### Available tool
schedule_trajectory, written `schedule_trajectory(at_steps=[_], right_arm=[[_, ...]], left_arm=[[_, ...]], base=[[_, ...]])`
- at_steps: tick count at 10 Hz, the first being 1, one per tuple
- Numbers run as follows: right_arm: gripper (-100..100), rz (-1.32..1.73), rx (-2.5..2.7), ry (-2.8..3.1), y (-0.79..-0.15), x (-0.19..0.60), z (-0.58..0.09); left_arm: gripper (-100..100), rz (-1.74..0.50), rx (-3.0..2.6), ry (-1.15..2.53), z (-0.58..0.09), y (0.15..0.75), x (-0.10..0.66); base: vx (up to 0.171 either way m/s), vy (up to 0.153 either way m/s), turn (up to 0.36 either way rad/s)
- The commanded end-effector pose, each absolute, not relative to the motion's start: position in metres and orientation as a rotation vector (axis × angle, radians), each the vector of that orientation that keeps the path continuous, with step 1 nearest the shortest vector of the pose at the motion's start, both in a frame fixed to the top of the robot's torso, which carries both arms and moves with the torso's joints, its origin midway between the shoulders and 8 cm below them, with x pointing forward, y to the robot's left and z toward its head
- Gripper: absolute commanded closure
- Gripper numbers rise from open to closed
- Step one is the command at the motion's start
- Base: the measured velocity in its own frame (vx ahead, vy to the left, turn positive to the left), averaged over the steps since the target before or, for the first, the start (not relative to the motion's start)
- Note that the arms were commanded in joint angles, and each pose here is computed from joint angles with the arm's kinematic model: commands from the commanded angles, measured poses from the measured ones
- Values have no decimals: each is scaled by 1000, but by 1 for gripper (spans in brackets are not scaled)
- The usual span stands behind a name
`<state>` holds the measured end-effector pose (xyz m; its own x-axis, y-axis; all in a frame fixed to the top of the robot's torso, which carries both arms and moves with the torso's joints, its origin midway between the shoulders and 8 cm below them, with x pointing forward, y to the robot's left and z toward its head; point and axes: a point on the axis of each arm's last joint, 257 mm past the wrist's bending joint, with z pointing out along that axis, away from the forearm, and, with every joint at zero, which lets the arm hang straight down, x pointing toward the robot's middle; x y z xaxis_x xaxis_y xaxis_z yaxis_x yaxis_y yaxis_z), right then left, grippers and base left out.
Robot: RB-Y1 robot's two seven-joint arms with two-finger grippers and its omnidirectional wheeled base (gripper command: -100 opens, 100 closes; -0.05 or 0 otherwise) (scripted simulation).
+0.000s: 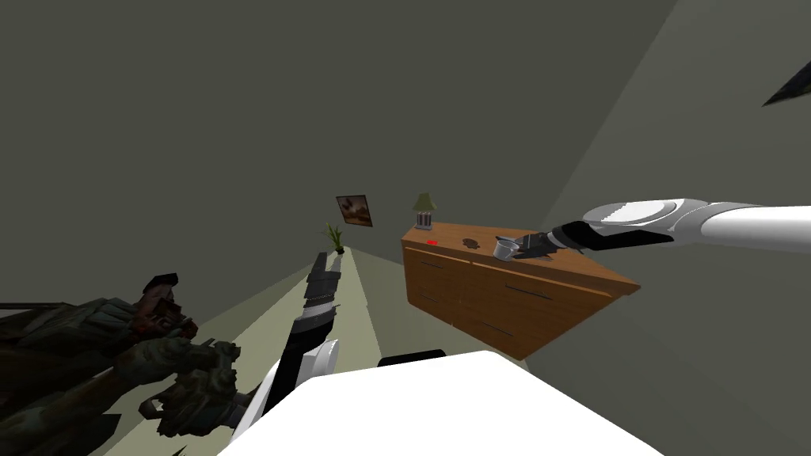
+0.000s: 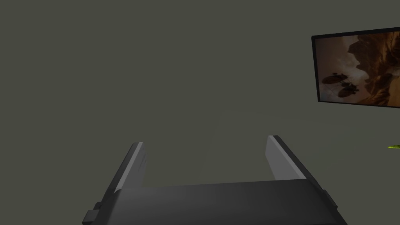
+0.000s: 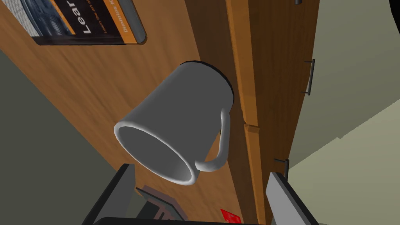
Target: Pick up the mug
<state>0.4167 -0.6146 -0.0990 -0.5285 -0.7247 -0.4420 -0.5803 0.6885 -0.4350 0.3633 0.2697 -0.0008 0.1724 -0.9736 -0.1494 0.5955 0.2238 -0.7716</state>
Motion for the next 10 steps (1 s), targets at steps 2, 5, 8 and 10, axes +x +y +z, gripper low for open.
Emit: schedule_trajectory(at_steps=[2,5,8,10], right_arm=[[0,-312,-998,2292,-614,417,-99],[-100,-265,-1016,2301,-621,395,-109],[-100,-252,-1051,2291,-624,384,-112],[-100,-234,-1065,2286,-627,373,-115]], left_arm=[[0,-1227,-638,730,-1,270,363],[0,-1227,-638,730,-1,270,363],[0,-1227,-638,730,-1,270,363],[0,-1227,-638,730,-1,270,363]], base=[[2,6,2],[125,41,-142],[106,36,-59],[135,51,-134]])
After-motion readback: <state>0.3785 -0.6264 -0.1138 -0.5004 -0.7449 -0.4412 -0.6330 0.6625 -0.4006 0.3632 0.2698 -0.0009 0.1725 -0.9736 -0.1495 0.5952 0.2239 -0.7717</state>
